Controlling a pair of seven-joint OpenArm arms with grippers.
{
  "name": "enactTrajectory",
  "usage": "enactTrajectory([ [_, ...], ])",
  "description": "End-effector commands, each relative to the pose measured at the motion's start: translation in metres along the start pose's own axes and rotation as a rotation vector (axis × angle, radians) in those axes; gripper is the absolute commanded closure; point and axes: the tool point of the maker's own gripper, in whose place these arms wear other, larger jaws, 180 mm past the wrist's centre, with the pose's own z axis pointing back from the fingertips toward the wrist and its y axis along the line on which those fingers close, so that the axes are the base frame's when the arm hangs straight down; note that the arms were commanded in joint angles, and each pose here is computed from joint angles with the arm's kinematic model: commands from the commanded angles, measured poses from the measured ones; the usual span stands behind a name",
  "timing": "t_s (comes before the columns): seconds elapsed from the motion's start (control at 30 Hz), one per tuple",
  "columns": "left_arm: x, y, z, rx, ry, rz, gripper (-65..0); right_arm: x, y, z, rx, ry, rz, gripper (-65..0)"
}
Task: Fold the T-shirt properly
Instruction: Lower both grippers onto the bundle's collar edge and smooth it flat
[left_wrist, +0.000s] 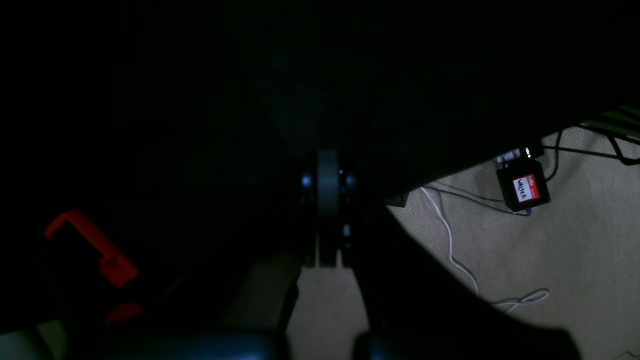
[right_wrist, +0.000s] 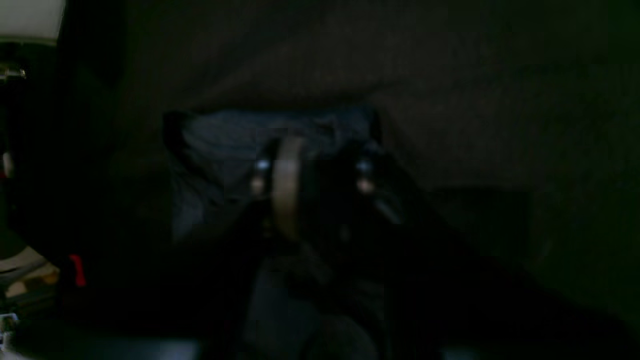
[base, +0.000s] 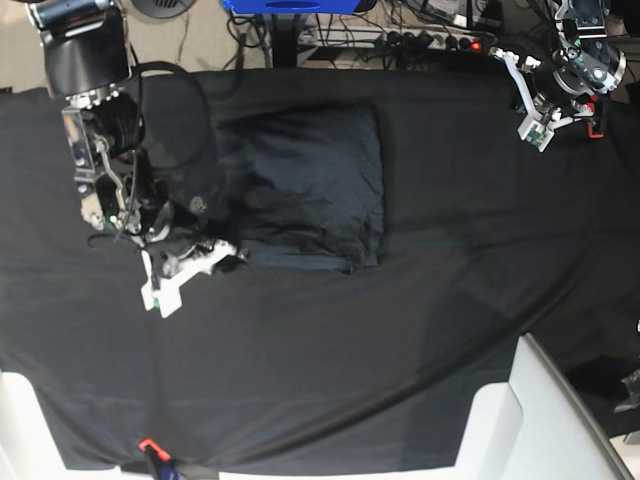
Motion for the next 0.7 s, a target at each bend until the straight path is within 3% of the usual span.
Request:
enactTrajectory([
  [0.0,0.007,0.009,0.003,0.021,-0.020,-0.008,0.0,0.017,0.008,0.002,0.023,-0.043,0.015,-21.6],
  [0.07,0.009,0.009,0.003,0.022,-0.023,-0.008,0.0,0.023,0.009,0.002,0.025,-0.056,0.018,-26.9],
  [0.3,0.011,0.009,0.004,0.024,-0.027,-0.012,0.0,0.043,0.004,0.002,0.013,-0.081,0.030,-26.7],
  [0.4,0.016,0.009,0.006,0.026,-0.044,-0.016,0.0,0.051,0.007,0.033,0.024,-0.142,0.106,-20.4],
  [0.5,0.034,0.008,0.014,0.041,-0.092,-0.033,0.0,0.029,0.017,0.061,0.052,-0.142,0.156,-10.2],
  [0.67,0.082,-0.022,0.022,0.020,-0.212,-0.070,0.0,-0.046,0.014,0.075,0.052,0.047,0.131,-0.6],
])
